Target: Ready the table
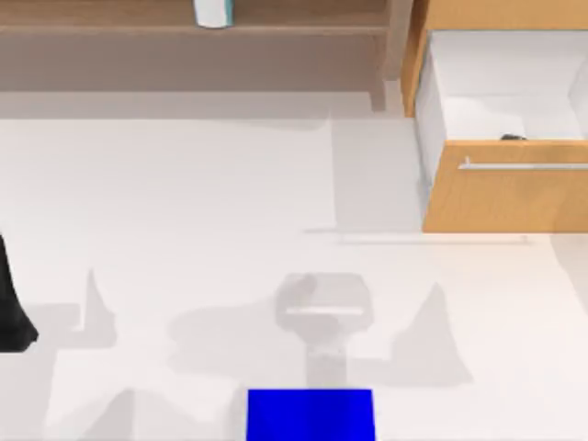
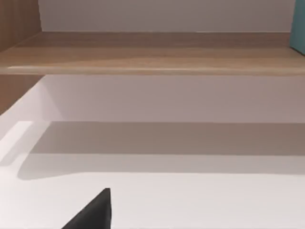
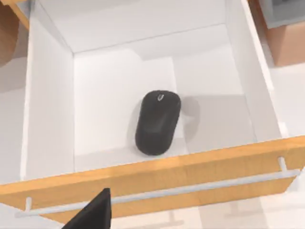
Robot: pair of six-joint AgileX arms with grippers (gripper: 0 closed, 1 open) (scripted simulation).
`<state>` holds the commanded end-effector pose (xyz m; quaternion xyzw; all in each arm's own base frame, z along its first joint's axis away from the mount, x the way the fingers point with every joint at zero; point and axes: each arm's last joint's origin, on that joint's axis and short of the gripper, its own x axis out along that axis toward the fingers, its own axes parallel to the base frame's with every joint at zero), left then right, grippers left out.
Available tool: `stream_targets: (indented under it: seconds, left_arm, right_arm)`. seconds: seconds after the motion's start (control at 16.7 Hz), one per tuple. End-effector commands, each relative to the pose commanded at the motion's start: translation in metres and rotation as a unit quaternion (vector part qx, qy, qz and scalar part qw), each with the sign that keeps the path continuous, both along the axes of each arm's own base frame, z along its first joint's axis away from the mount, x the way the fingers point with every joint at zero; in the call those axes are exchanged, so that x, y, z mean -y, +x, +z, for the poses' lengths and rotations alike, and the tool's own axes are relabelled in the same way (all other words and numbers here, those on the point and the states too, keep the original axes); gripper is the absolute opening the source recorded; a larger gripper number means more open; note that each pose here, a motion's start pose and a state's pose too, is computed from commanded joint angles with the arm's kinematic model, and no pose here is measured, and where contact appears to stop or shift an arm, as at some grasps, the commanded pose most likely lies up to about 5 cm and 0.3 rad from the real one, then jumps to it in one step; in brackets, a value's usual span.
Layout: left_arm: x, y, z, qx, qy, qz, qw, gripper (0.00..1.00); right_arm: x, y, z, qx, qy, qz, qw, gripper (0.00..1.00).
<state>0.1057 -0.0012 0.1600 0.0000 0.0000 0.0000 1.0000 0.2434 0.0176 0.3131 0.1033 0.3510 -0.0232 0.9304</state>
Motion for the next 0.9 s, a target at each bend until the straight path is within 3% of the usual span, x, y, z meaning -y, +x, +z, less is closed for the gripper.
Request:
stream_targets:
  seconds: [0.18, 0.48, 0.72, 0.9]
  left_arm:
    - [0.0, 0.0, 0.0, 0.0, 0.0, 0.0, 1.0, 1.0]
    - [0.0, 0.0, 0.0, 0.0, 0.0, 0.0, 1.0, 1.0]
    - [0.0, 0.0, 0.0, 0.0, 0.0, 0.0, 1.0, 1.0]
    - [0.0, 0.0, 0.0, 0.0, 0.0, 0.0, 1.0, 1.0]
  right_arm:
    - [-0.015, 0.08, -0.005, -0.109, 0.01, -0.013, 0.994, 1.0]
    - [-0.044, 0.185, -0.068, -0.263, 0.007, -0.036, 0.964, 1.0]
    - [-0.057, 0.225, -0.123, -0.347, 0.0, -0.059, 0.936, 1.0]
    - [-0.059, 0.238, -0.141, -0.368, 0.002, -0.074, 0.927, 1.0]
